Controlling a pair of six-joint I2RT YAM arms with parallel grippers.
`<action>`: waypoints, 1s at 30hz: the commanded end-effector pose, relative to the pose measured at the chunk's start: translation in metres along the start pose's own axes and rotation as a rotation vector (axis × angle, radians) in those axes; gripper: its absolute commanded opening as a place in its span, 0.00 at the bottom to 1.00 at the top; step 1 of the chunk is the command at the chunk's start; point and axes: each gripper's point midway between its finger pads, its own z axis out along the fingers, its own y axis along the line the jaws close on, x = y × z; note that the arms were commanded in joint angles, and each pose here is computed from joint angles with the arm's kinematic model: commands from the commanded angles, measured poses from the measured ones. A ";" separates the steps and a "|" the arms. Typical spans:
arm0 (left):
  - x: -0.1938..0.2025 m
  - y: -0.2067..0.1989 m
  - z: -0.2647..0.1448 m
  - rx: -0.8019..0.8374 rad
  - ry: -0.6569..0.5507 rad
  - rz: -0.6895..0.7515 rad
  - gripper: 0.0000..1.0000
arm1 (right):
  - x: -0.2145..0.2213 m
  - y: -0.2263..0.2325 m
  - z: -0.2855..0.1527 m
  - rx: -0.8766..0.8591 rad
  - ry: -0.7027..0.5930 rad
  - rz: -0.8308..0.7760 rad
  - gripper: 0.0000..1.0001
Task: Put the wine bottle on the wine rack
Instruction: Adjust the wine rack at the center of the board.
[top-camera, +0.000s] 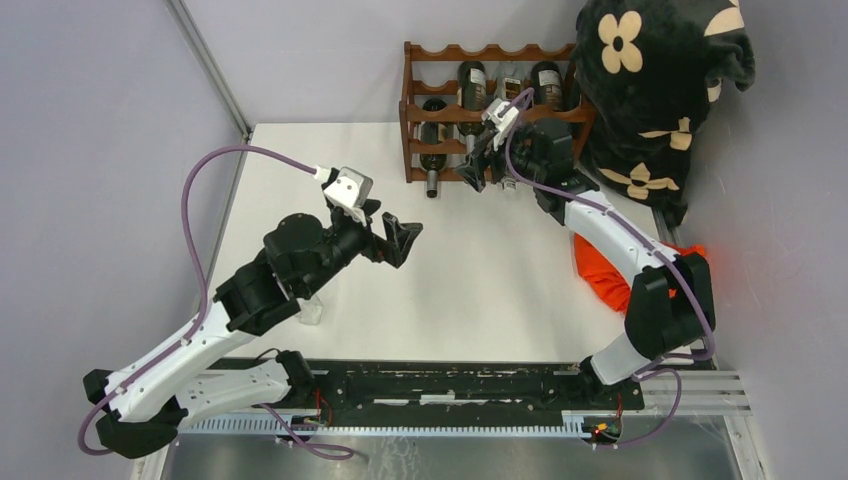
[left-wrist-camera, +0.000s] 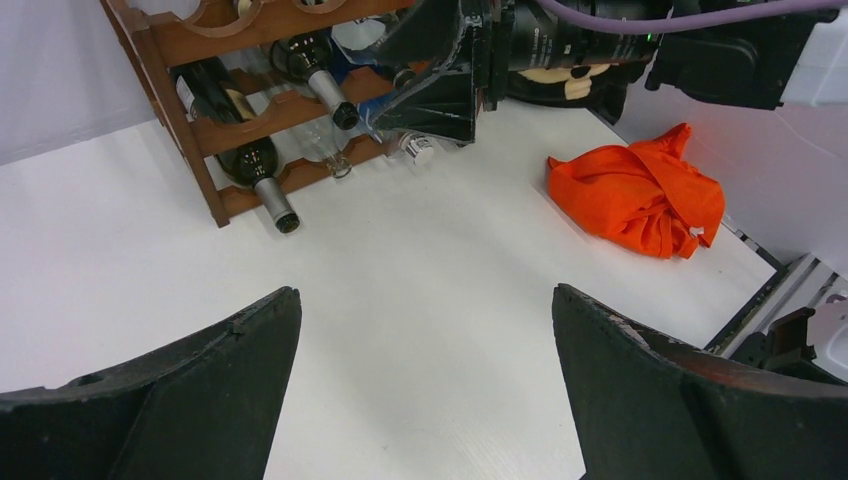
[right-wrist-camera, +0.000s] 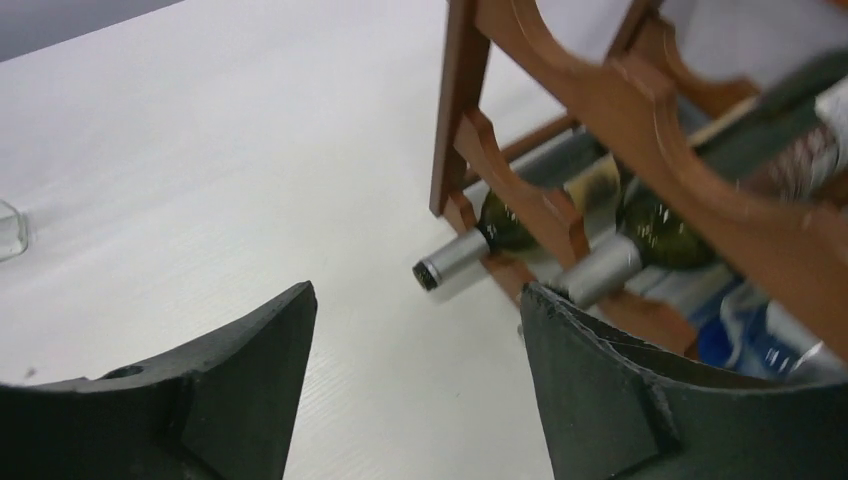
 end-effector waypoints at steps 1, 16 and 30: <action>-0.011 -0.007 0.000 0.029 -0.044 -0.053 1.00 | -0.055 0.011 0.007 -0.170 -0.120 -0.269 0.84; -0.007 -0.003 -0.002 0.012 -0.030 -0.057 1.00 | -0.091 -0.070 0.092 -0.034 -0.088 -0.379 0.85; -0.005 0.000 0.000 -0.007 -0.020 -0.047 1.00 | -0.041 -0.069 0.104 -0.128 0.035 -0.415 0.73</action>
